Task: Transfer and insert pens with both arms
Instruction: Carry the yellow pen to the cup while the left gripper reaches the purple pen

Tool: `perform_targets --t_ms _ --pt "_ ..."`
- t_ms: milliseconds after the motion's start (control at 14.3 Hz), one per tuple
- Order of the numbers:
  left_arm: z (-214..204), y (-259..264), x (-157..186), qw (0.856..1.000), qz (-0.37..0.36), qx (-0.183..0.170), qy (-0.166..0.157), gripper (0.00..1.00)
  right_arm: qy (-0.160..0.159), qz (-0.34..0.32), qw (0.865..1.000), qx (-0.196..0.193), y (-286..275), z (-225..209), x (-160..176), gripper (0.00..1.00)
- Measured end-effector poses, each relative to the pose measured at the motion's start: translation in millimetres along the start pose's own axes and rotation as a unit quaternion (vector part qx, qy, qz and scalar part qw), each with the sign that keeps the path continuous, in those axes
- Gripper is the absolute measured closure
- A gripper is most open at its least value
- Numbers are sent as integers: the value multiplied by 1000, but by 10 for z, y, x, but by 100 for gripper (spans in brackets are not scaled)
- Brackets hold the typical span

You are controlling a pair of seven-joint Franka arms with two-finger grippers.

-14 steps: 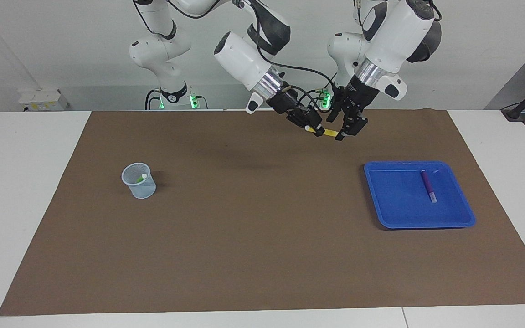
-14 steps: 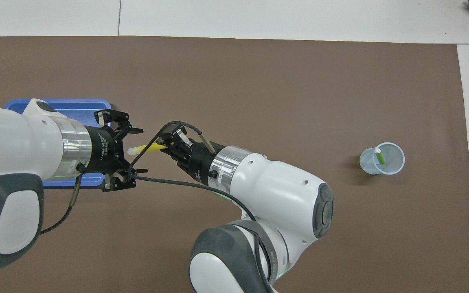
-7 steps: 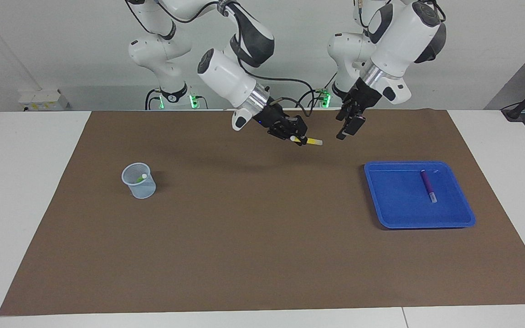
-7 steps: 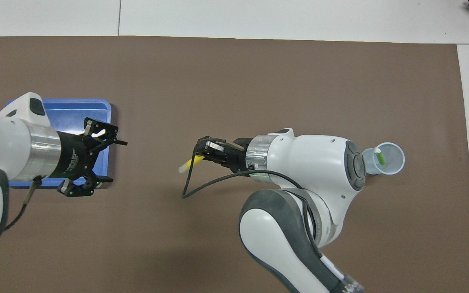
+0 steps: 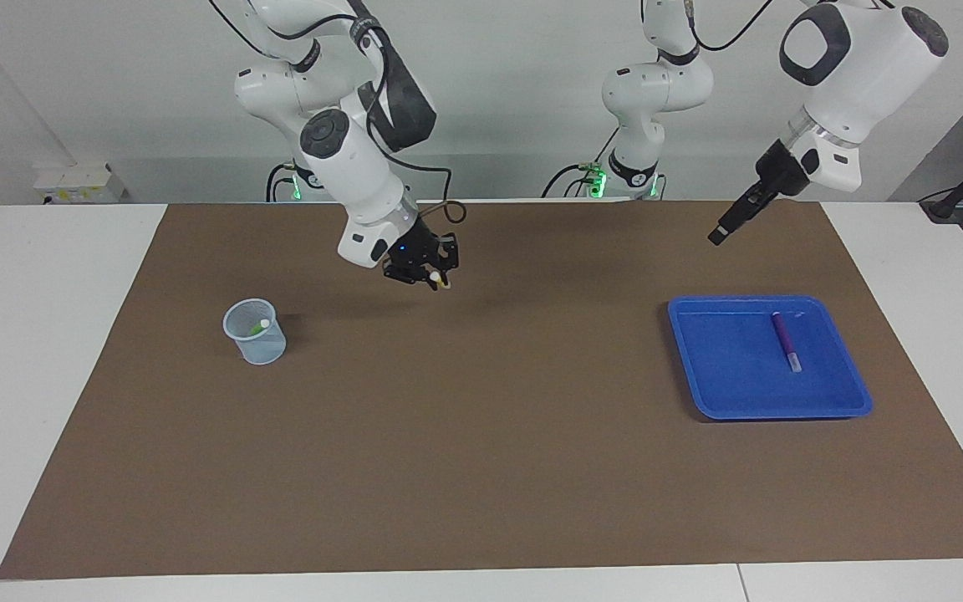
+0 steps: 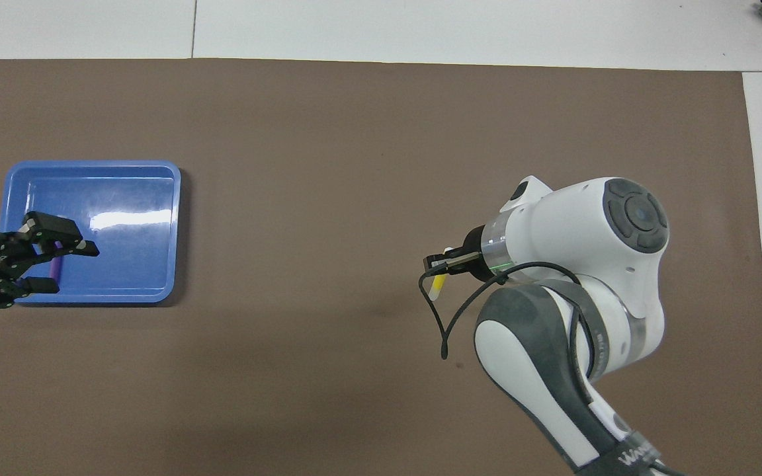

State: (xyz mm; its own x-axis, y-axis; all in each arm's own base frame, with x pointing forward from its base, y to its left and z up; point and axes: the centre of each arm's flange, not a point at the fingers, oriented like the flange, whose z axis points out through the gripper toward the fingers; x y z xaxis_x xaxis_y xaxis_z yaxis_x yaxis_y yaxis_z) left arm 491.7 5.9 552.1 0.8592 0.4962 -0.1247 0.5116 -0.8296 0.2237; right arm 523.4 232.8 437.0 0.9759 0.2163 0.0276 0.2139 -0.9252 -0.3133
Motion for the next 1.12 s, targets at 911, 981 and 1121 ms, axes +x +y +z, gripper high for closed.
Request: perform_targets --t_ms 911,981,1121 --pt "710 -1031 856 971 222 71 47 20 -89 -256 943 -192 1356 -993 -188 79" --pt "794 -1064 924 970 225 72 47 20 -85 -276 937 -197 1442 -1021 -170 79" --pt "948 -1095 1043 969 229 72 54 20 -76 -301 929 -201 1617 -1058 -142 79"
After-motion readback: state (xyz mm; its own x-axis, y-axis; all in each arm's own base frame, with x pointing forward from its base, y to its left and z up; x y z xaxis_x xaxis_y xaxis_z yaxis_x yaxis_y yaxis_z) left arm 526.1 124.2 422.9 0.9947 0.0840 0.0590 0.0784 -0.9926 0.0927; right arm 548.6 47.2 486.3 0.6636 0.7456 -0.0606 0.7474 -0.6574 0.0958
